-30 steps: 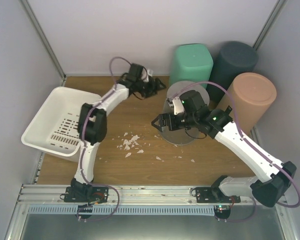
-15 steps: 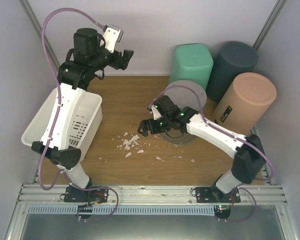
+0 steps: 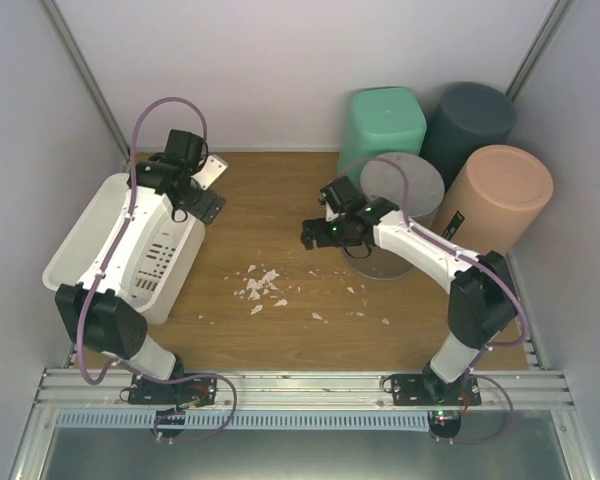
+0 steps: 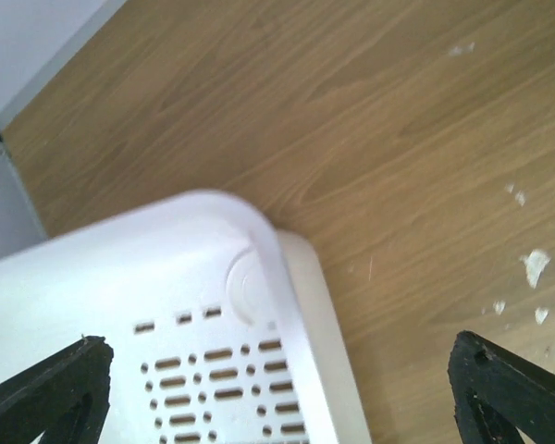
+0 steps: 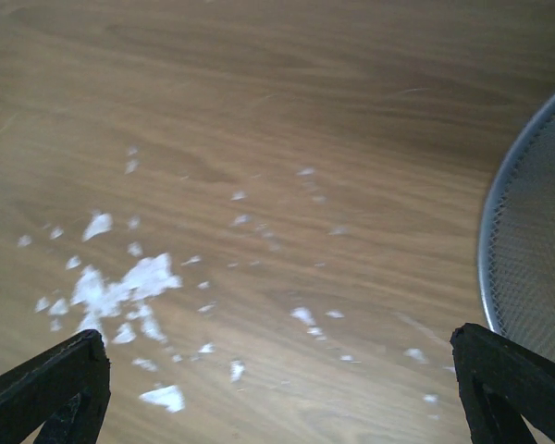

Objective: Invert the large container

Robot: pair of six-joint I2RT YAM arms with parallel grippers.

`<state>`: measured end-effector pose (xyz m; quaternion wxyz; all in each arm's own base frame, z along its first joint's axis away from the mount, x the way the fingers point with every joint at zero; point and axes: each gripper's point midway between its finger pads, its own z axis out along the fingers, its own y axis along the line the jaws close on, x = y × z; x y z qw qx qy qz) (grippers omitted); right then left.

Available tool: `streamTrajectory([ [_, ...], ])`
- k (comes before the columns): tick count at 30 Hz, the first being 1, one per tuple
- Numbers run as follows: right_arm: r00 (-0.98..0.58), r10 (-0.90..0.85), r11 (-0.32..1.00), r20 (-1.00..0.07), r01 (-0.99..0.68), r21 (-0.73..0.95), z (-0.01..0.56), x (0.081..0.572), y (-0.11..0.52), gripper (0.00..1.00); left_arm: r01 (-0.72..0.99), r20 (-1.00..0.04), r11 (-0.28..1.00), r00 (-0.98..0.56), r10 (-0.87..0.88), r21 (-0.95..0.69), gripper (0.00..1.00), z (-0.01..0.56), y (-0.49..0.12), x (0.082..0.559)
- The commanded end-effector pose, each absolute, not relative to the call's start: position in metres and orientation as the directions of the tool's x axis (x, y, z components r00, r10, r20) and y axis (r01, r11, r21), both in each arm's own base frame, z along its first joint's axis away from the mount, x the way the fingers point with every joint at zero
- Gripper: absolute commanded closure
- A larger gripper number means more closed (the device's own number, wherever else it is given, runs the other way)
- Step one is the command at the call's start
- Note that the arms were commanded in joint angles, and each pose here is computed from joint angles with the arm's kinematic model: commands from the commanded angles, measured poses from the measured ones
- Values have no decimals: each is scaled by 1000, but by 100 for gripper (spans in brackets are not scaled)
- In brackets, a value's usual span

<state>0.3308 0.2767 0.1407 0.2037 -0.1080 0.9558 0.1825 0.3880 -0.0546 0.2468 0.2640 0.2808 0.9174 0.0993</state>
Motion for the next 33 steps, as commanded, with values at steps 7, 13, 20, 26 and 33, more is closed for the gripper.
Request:
streamTrajectory([
  [7,-882,-112,955,-457,-223,196,149,348,213,0,486,-240,765,-754,612,422,1,223,-18,335],
  [13,-887,-101,961,-450,-203,186,145,352,204,0,505,-158,755,-778,608,417,15,208,-8,310],
  [20,-875,-91,952,-475,-216,216,155,352,209,0,529,-57,751,-802,595,395,38,178,7,282],
  [26,-865,-87,947,-495,-226,228,162,351,213,0,555,-6,739,-798,602,381,43,158,10,275],
  [33,-861,-86,945,-501,-229,232,166,349,214,0,529,-19,750,-812,583,396,66,167,11,289],
])
